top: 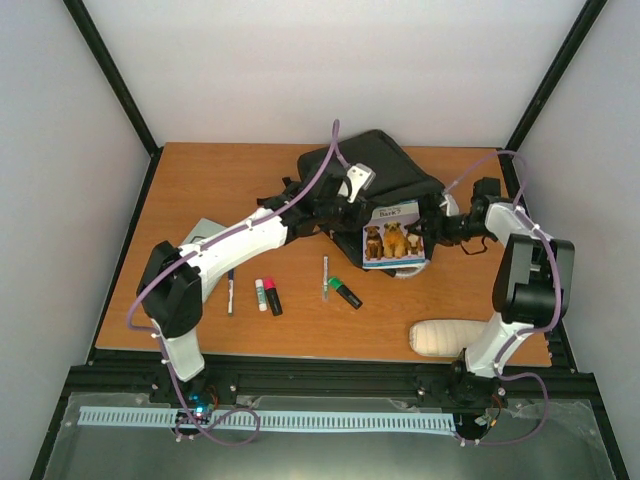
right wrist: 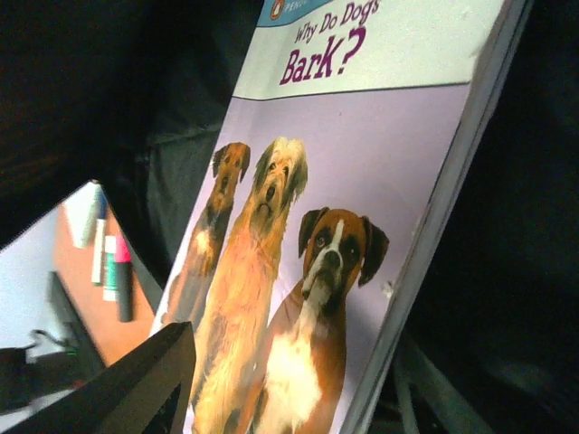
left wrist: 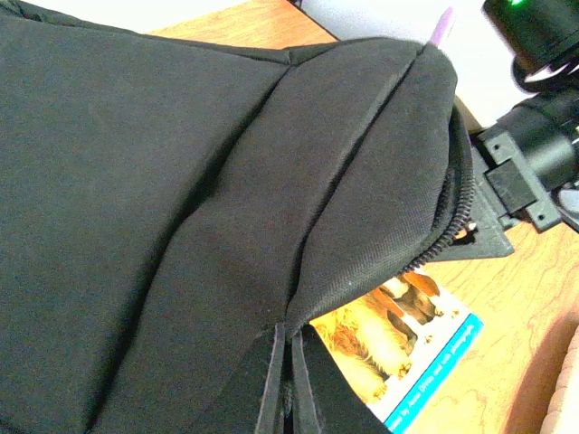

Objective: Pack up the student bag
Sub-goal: Place the book in the student bag.

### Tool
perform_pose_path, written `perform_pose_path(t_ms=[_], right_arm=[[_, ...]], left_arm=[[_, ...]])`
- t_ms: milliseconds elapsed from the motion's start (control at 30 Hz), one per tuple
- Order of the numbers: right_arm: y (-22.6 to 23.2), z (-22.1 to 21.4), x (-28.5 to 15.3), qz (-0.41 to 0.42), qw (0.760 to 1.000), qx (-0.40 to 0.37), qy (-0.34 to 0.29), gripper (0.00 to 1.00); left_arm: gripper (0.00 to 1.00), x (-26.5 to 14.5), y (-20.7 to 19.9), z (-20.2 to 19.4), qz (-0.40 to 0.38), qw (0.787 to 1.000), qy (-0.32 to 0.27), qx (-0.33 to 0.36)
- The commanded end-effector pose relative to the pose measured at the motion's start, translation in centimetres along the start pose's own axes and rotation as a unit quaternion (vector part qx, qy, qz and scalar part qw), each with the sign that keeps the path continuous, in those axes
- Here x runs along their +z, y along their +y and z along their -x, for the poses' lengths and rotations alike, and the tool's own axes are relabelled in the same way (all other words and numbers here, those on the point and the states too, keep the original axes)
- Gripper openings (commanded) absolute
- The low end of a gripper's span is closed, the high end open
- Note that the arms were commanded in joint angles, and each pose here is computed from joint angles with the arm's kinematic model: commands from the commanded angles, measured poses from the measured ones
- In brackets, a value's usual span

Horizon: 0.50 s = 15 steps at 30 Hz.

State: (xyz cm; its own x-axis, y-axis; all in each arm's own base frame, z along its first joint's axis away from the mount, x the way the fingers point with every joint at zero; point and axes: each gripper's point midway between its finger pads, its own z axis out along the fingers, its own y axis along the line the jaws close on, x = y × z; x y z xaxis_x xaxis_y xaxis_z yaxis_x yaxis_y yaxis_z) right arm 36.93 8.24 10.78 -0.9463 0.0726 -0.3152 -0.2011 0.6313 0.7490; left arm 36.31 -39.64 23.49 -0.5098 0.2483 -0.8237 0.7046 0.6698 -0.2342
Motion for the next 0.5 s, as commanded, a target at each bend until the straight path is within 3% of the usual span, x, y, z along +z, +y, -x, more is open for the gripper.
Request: perform_pose_path(t_ms=[0,267,467], right_arm=[[0.3,1.1,-2.6,-0.096,0.988,-0.115,-0.031,0.64],[1.7,-3.8,-4.8,-0.167,0.943,-0.287,0.005,0.64],[2.0,-7.7,-3.1,-0.233,0.851,-0.466,0.063,0.59]], left_arm=[[0.01,-2.7,-1.5,4.0,-0.024,0.997,-0.066,0.022],[0.01,-2.6,-1.2,3.0,-0.019,0.998,-0.057,0.024],[0.01,-2.5,-1.3,2.7,-0.022,0.998,-0.053,0.026]])
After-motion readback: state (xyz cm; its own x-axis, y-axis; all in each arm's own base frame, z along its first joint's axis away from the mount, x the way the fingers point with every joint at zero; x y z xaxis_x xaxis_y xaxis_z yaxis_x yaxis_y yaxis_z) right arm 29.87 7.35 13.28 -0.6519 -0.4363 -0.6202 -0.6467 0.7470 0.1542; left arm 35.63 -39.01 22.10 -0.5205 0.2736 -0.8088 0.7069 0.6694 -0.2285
